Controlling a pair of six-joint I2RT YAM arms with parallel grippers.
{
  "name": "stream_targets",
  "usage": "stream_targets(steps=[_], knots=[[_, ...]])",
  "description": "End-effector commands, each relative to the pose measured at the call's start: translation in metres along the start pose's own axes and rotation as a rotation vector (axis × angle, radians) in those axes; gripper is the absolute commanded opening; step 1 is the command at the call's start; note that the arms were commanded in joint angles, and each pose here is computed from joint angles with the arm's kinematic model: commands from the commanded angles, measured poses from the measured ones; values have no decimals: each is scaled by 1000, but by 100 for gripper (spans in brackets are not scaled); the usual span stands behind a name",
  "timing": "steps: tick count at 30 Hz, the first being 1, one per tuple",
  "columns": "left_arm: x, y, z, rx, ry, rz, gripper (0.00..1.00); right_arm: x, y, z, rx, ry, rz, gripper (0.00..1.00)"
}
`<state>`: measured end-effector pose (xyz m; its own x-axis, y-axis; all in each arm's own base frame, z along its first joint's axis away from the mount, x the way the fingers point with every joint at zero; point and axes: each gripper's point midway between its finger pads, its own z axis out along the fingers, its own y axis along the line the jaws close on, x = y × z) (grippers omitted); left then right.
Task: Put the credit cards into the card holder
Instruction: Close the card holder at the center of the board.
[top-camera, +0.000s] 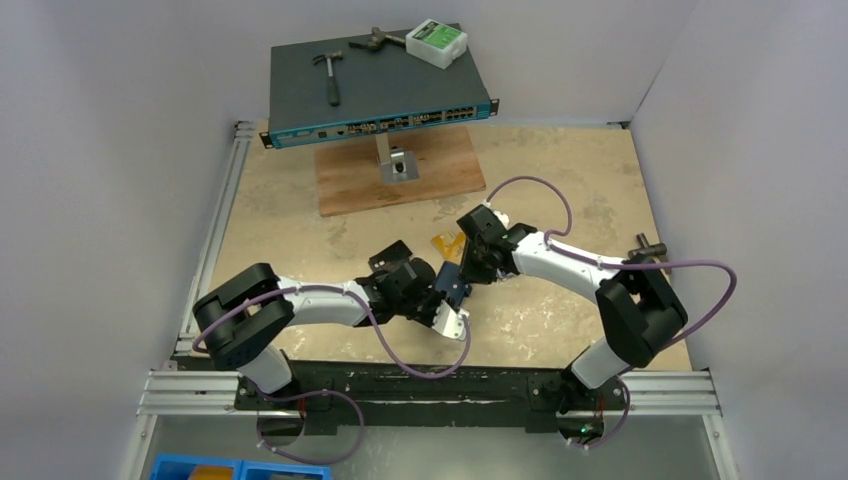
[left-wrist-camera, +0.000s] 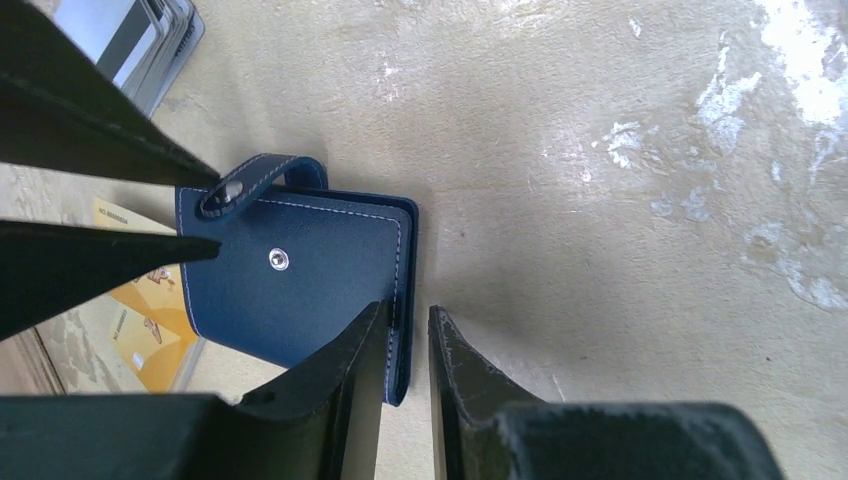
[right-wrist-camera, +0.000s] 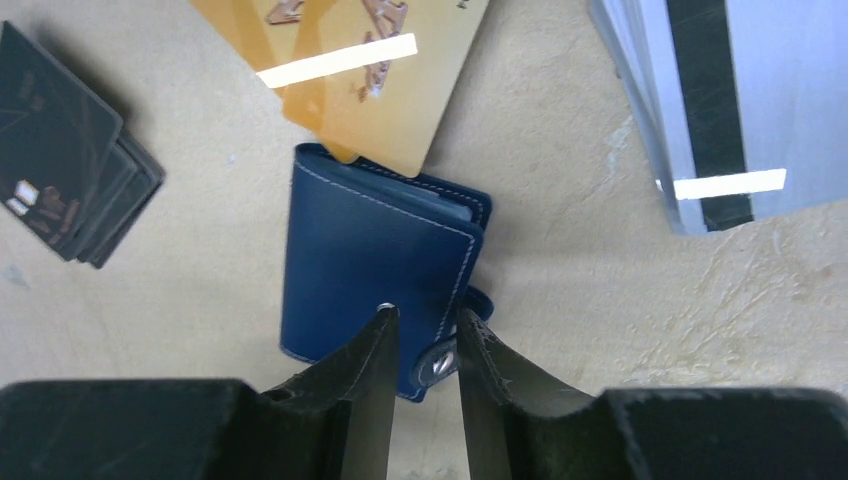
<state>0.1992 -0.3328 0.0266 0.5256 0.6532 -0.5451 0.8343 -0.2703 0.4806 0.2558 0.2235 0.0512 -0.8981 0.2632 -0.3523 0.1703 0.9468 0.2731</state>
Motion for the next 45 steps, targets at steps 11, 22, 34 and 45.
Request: stream_targets(steps=[11, 22, 34, 45], knots=[[-8, 19, -25, 53, 15, 94, 21, 1, -36, -1, 159, -14, -66, 12], [17, 38, -10, -11, 47, 365, 26, -1, -41, -3, 173, -22, -106, 0], [10, -17, 2, 250, 15, 341, 23, -10, -32, 6, 135, -16, -128, 0], [-26, -38, -8, 373, -80, 128, 19, -13, -27, 21, 130, 21, -175, 0]])
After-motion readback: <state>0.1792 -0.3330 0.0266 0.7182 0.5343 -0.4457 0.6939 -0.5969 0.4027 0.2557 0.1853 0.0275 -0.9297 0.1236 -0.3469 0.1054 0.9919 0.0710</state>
